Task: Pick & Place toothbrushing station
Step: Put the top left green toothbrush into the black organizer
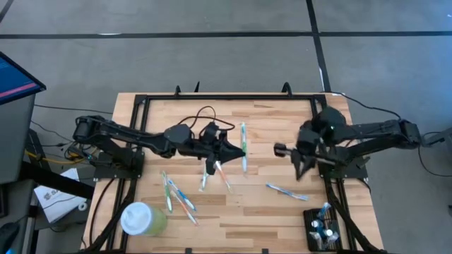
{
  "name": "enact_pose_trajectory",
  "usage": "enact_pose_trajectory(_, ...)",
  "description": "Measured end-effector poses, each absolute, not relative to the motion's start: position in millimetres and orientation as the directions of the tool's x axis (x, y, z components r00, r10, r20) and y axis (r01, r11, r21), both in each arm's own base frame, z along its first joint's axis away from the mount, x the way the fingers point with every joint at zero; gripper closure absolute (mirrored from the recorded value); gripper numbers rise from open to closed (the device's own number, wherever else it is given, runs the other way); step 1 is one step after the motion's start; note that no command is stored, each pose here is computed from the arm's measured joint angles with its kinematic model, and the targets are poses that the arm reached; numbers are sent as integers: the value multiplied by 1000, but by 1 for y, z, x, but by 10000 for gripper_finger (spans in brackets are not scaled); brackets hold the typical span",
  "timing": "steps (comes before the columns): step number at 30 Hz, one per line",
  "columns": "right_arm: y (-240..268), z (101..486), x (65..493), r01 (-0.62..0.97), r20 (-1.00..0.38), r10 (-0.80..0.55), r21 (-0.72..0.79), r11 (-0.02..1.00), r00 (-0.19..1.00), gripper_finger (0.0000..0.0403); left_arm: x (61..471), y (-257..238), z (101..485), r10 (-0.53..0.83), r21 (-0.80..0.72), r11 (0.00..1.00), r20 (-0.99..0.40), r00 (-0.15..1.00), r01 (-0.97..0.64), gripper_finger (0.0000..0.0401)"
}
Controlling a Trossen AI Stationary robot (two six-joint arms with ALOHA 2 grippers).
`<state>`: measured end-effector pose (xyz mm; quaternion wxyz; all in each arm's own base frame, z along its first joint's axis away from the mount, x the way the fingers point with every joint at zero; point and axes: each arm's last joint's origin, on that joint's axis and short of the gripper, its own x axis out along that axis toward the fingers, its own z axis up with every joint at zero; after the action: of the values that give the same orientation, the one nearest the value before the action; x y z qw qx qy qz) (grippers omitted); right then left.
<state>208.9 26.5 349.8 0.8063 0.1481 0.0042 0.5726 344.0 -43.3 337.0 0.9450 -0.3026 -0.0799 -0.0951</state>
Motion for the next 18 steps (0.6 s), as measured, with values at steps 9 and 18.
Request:
enact_pose_trajectory(9,49,343,206,-871,167,946,459,174,277,403,343,-56,349,-53,-537,825,237,970,176,395)
enact_pose_trajectory(18,47,323,207,-263,43,908,962,75,416,403,344,-63,339,-49,-538,835,136,990,115,395)
